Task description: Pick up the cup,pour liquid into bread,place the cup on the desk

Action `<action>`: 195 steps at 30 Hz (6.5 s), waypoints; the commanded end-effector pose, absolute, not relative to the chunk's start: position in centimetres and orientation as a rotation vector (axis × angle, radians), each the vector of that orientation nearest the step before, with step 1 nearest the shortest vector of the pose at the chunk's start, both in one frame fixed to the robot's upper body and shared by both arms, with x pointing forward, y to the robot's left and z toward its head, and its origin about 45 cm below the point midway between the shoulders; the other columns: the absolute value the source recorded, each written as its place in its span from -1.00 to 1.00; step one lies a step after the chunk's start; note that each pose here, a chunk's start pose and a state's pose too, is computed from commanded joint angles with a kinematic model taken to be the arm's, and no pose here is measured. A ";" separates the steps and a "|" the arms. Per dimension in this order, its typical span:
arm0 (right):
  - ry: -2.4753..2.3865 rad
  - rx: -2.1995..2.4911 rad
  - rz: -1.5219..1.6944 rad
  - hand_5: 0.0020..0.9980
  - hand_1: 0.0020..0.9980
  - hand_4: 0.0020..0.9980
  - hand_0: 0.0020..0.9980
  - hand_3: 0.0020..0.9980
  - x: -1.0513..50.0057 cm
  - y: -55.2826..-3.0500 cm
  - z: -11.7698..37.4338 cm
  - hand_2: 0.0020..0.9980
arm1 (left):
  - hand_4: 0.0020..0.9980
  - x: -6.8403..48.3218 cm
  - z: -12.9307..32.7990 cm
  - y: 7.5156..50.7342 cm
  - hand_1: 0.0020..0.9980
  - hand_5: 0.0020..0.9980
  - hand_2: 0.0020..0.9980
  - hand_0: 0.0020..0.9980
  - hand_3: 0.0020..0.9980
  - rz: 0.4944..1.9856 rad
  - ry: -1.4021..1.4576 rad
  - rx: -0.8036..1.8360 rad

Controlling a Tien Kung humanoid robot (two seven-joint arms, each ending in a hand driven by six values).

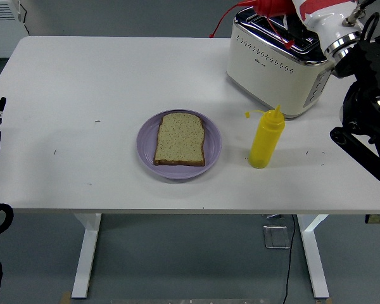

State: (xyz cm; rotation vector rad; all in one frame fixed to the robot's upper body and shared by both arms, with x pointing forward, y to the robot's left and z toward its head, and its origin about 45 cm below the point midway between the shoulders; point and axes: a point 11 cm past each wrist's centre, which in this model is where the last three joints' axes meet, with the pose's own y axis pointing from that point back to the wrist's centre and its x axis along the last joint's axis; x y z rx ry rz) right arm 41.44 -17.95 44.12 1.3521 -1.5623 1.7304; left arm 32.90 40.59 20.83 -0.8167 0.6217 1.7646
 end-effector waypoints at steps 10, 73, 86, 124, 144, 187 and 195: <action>-2.114 1.697 1.438 -1.00 -0.54 -0.12 -0.54 -0.24 40.8 -24.6 47.4 -0.35 | 0.03 32.9 20.8 40.6 0.48 1.00 0.49 0.57 0.40 1.764 0.622 -0.818; -2.393 2.080 0.219 -1.00 -0.47 -0.03 -0.43 -0.23 36.3 -30.4 19.2 -0.32 | 0.03 33.0 20.6 40.1 0.49 1.00 0.49 0.58 0.41 1.756 0.633 -0.806; -2.409 2.071 0.182 -1.00 -0.46 -0.03 -0.42 -0.24 36.2 -30.1 18.3 -0.32 | 0.03 33.0 20.7 40.2 0.48 1.00 0.49 0.58 0.41 1.757 0.630 -0.810; -2.368 2.049 0.125 -1.00 -0.47 -0.03 -0.42 -0.23 36.3 -29.0 15.7 -0.32 | 0.03 33.1 20.7 40.1 0.48 1.00 0.48 0.56 0.41 1.755 0.632 -0.810; -2.377 2.034 0.128 -1.00 -0.45 -0.02 -0.39 -0.21 36.1 -29.2 15.4 -0.30 | 0.03 33.1 20.6 40.0 0.49 1.00 0.49 0.57 0.40 1.753 0.633 -0.808; -2.341 1.993 0.161 -0.66 0.51 0.31 0.68 0.67 35.3 -30.1 14.5 0.63 | 0.03 33.0 20.7 40.2 0.50 0.99 0.49 0.59 0.40 1.756 0.630 -0.811; -2.343 1.977 0.162 -0.69 0.54 0.34 0.70 0.72 35.0 -30.5 14.3 0.67 | 0.03 33.1 20.8 40.2 0.49 0.99 0.49 0.59 0.41 1.755 0.629 -0.812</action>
